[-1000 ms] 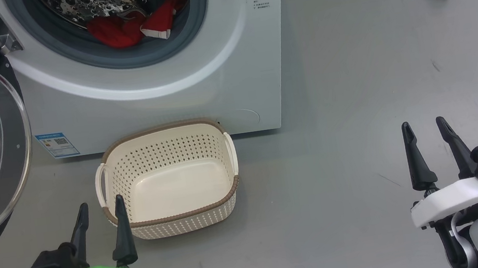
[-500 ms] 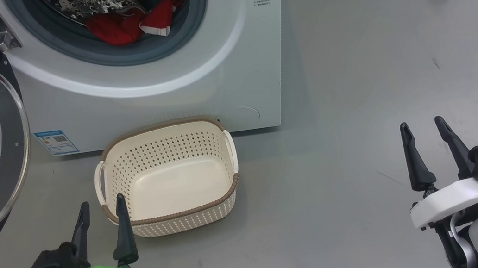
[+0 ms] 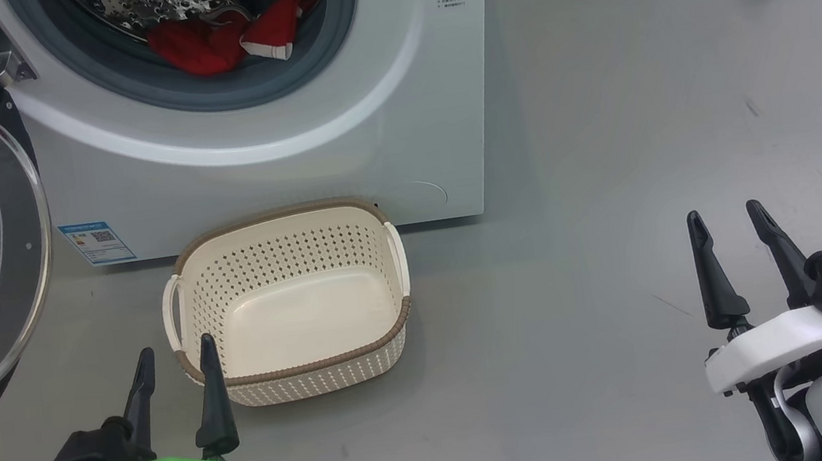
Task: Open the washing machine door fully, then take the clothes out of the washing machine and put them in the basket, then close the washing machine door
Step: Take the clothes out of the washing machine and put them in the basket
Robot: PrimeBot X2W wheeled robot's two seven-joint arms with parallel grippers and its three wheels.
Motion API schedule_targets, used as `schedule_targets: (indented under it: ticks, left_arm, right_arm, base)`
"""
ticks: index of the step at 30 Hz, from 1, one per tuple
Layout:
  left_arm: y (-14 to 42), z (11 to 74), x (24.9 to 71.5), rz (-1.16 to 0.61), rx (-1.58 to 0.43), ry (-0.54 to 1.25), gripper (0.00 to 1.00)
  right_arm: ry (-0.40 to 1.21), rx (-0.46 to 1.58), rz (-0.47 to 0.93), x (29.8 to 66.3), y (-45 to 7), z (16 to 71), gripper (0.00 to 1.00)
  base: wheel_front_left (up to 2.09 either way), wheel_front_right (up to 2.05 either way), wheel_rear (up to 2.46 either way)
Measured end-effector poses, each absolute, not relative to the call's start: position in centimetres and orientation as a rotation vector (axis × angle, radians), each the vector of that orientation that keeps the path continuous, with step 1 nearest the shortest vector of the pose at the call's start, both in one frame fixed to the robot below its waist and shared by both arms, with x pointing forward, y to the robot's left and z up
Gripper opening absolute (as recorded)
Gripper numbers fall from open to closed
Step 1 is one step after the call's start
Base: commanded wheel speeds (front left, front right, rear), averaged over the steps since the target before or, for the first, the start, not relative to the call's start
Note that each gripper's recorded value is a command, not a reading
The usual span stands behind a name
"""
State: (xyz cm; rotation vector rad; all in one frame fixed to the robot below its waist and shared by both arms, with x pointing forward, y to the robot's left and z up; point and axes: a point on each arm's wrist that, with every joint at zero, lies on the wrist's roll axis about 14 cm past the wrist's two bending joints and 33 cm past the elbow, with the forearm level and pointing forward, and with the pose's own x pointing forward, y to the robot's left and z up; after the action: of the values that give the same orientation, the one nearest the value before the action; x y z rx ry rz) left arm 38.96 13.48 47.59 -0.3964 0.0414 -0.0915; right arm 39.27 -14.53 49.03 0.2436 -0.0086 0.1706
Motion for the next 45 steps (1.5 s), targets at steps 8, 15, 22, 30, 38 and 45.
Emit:
schedule_targets:
  ticks: [8,15,22,30,38,45]
  left_arm:
    - [13.56,47.49,38.93,-0.091,-0.398,0.044,1.00]
    - [13.46,47.37,38.90,-0.095,-0.399,0.047,1.00]
    - [12.91,47.05,38.72,-0.113,-0.427,0.060,1.00]
    - [12.88,47.14,38.73,-0.114,-0.429,0.057,1.00]
    - [13.07,47.29,38.73,-0.109,-0.429,0.051,1.00]
    - [13.18,47.46,38.65,-0.107,-0.429,0.046,1.00]
  right_arm:
    - [-0.007,0.241,0.173,39.30,-14.40,48.98,1.00]
    - [-0.005,0.242,0.172,39.35,-14.41,48.91,1.00]
    - [-0.006,0.243,0.171,39.36,-14.42,48.91,1.00]
    - [-0.006,0.247,0.171,39.37,-14.31,48.92,1.00]
    - [-0.006,0.249,0.171,39.43,-14.28,48.92,1.00]
    - [-0.008,0.248,0.176,39.41,-14.11,49.01,1.00]
  base:
    - [0.00,0.00,0.00]
    - [0.00,0.00,0.00]
    - [0.08,-0.08,0.00]
    - [0.39,-0.39,0.00]
    - [0.69,-0.69,0.00]
    - [1.00,-1.00,0.00]
